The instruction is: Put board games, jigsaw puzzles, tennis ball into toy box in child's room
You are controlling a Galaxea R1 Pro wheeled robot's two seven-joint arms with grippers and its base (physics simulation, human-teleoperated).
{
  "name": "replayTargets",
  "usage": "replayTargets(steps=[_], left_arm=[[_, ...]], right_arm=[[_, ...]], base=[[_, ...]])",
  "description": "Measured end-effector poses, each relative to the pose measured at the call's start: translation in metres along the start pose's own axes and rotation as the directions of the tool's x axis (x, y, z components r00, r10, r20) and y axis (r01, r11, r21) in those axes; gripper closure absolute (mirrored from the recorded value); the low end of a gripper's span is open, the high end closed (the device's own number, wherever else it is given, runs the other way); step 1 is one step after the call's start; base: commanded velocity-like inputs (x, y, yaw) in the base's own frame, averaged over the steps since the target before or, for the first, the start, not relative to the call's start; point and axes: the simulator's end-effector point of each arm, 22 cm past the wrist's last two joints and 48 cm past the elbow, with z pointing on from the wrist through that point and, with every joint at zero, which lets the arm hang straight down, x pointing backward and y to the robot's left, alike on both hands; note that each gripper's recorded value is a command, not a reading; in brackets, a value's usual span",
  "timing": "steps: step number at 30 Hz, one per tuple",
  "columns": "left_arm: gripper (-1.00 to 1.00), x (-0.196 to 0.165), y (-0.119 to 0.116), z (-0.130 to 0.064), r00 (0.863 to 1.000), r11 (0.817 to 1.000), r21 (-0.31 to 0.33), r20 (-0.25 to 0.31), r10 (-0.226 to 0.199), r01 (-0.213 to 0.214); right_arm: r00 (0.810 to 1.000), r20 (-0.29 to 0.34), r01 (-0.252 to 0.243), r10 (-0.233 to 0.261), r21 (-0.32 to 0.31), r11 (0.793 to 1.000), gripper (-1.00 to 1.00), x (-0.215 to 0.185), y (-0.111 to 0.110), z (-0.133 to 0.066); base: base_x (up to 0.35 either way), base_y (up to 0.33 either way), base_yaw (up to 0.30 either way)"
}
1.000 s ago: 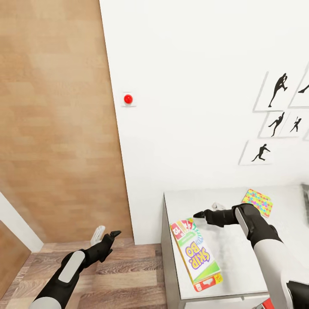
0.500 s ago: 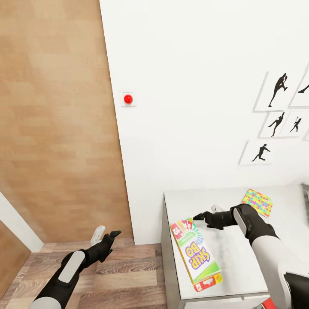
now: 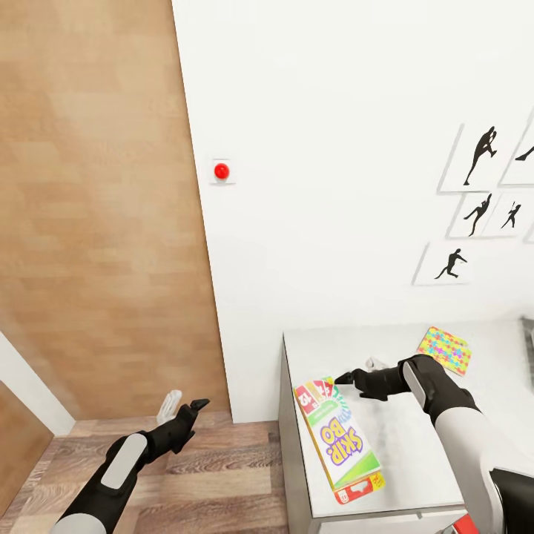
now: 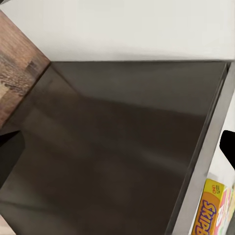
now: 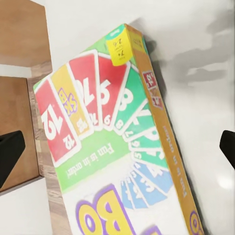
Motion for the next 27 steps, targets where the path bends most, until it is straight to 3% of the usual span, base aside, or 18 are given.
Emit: replayTargets(steps=[27], left_arm=[[-1.0, 0.006, 0.017, 0.006, 1.0, 1.0, -0.028, -0.014, -0.014, 0.013]], right_arm=[[1.0, -0.012, -0.013, 0.013, 0.012, 1.0, -1.0, 0.002, -0.011, 0.009]], base=[[0.0, 0.0, 0.0]])
